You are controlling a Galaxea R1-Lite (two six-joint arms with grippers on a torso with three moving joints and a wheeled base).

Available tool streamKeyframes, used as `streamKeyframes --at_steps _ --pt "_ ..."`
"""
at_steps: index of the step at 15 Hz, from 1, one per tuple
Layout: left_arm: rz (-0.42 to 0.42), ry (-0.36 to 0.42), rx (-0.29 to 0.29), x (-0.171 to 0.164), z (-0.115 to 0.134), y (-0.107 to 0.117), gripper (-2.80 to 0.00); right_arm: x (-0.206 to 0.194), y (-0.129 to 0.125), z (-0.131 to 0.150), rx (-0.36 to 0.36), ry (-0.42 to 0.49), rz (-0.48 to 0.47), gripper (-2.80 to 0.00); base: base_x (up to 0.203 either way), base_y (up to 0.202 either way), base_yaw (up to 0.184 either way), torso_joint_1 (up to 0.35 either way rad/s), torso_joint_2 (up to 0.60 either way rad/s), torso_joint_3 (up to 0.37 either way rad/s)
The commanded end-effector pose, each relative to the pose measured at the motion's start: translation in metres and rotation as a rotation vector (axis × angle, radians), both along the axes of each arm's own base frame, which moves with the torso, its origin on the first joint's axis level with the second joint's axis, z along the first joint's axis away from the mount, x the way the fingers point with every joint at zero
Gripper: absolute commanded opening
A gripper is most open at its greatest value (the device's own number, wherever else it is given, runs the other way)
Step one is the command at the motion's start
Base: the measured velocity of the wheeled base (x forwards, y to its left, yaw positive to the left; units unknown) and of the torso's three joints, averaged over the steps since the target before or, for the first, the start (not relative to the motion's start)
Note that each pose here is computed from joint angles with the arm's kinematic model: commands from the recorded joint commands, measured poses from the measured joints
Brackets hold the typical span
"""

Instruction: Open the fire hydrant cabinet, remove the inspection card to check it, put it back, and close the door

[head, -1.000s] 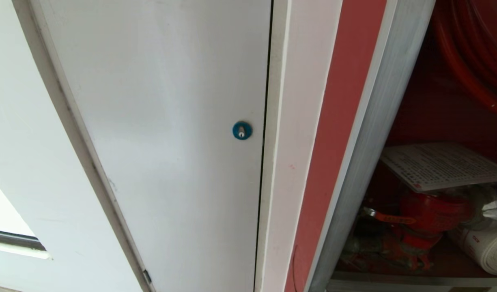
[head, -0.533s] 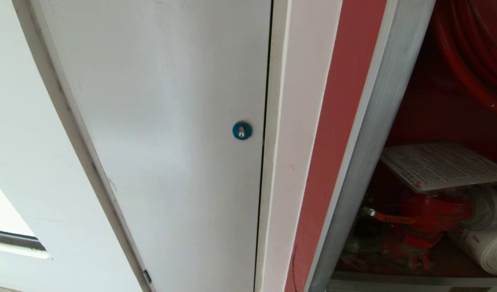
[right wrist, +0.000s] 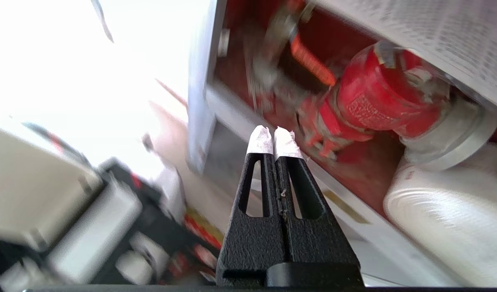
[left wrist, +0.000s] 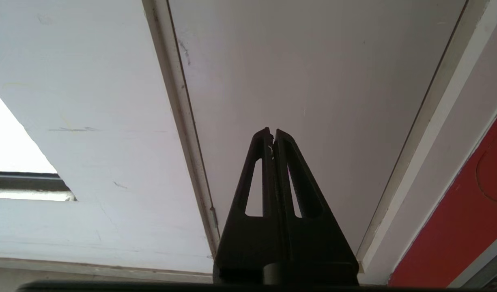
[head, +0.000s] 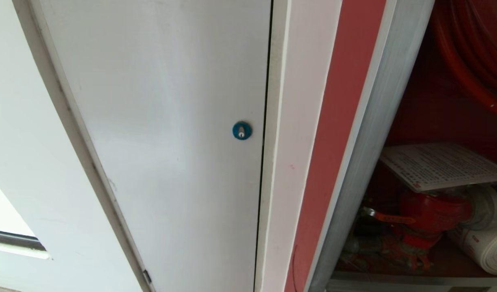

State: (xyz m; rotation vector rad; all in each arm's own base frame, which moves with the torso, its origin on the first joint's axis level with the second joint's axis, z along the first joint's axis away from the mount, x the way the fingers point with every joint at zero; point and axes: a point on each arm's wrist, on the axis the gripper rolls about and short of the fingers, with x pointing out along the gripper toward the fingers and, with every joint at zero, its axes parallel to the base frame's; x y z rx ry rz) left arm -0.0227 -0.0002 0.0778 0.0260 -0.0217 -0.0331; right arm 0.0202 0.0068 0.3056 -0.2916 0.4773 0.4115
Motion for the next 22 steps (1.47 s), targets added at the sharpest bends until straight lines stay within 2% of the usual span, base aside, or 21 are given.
streamKeyframes --at_steps 1,5,8,12,14,18,22 --pt "0.000 0.014 0.000 0.001 -0.004 0.000 -2.80 -0.020 0.002 -0.008 0.088 -0.098 -0.051 -2.80 0.000 0.000 0.000 0.000 0.00 0.000" --pt "0.000 0.014 0.000 0.001 -0.004 0.000 -2.80 -0.047 0.005 -0.025 0.239 -0.237 -0.112 -2.80 0.000 0.000 0.000 0.000 0.00 0.000" --pt "0.000 0.014 0.000 0.001 -0.004 0.000 -2.80 -0.072 0.008 -0.041 0.304 -0.292 -0.133 -2.80 0.000 0.000 0.000 0.000 0.00 0.000" --pt "0.000 0.014 0.000 0.001 -0.004 0.000 -2.80 -0.080 0.005 -0.075 0.340 -0.287 -0.167 -2.80 0.000 0.000 0.000 0.000 0.00 0.000" --pt "0.000 0.014 0.000 0.001 -0.004 0.000 -2.80 -0.075 0.003 -0.088 0.366 -0.342 -0.195 -2.80 0.000 0.000 0.000 0.000 0.00 0.000" --pt "0.000 0.014 0.000 0.001 -0.004 0.000 -2.80 -0.052 -0.002 -0.130 0.376 -0.389 -0.326 -2.80 0.000 0.000 0.000 0.000 0.00 0.000" --pt "0.000 0.014 0.000 0.001 -0.004 0.000 -2.80 -0.049 -0.004 -0.160 0.396 -0.417 -0.315 -2.80 0.000 0.000 0.000 0.000 0.00 0.000"
